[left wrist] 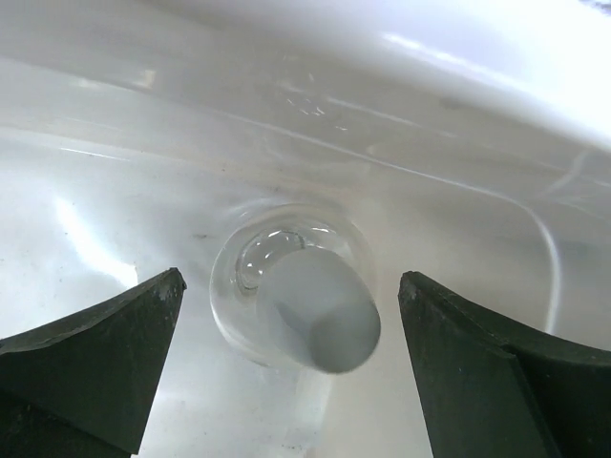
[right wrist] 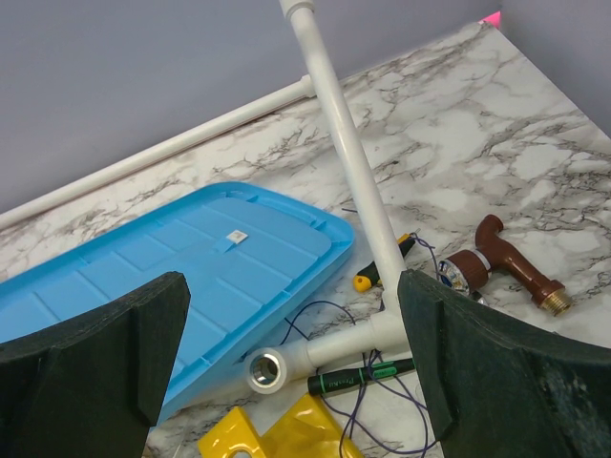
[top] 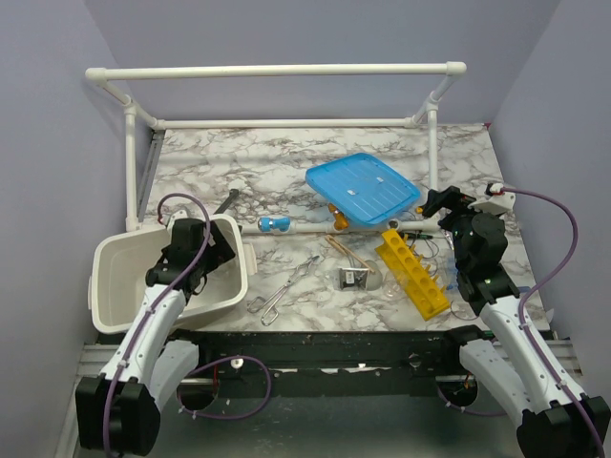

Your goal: Organize the chemistry lab equipment

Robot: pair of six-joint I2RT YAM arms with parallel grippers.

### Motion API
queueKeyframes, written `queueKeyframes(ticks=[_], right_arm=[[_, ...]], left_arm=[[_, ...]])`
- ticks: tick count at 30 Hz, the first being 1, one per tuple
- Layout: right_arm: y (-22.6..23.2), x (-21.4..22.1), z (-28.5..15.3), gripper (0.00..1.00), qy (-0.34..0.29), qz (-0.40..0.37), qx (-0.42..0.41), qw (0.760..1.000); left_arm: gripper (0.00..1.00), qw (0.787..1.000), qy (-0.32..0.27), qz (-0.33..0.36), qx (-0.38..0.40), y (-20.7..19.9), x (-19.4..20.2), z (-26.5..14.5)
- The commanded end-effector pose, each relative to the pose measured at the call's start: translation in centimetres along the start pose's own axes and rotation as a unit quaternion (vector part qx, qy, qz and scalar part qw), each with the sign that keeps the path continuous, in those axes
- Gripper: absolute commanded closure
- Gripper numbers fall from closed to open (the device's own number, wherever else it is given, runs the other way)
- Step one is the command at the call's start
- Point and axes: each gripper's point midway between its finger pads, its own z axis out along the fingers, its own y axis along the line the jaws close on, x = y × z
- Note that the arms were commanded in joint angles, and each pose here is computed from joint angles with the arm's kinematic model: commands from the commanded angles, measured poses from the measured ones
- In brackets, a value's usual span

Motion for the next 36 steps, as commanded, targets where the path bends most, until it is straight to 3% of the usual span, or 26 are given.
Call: queueKeyframes(ticks=[1, 7, 14, 17, 23, 26, 31, 36], right_arm=[[0.5, -1.1, 0.0, 0.00, -0.008, 0.007, -0.007, 1.000], [0.7, -1.0, 0.1, 0.00, -0.004, 0.004, -0.011, 1.000], [0.7, -0.9, 0.2, 0.00, -0.003, 0.004, -0.012, 1.000], [0.8, -0.8, 0.3, 0.00, -0.001, 0.003, -0.012, 1.000], [0.8, -0.9, 0.2, 0.00, 0.000, -0.001, -0.012, 1.000], [0.6, -1.2, 0.1, 0.00, -0.003, -0.003, -0.008, 1.000], [0.4, -1.3, -0.1, 0.00, -0.006, -0.004, -0.006, 1.000], [0.5, -1.2, 0.0, 0.00, -0.004, -0.003, -0.007, 1.000]], left_arm=[[0.01, 0.999, -0.042, -0.002, 0.000, -0.3, -2.6, -2.3], [0.01, 0.997, -0.082, 0.003, 0.007, -0.2, -4.5, -5.7], [0.01, 0.982, -0.181, 0.050, -0.025, 0.3, -8.7, -12.0], [0.02, 0.976, -0.198, 0.091, -0.019, -1.2, -9.8, -14.0], [0.03, 0.948, -0.194, 0.252, 0.009, -7.7, -10.4, -15.2], [0.03, 0.935, -0.168, 0.301, 0.076, -12.8, -8.3, -15.4], [0.03, 0.899, -0.079, 0.362, 0.235, -20.9, -0.8, -15.5], [0.09, 0.864, 0.035, 0.410, 0.291, -23.9, 7.3, -13.5]])
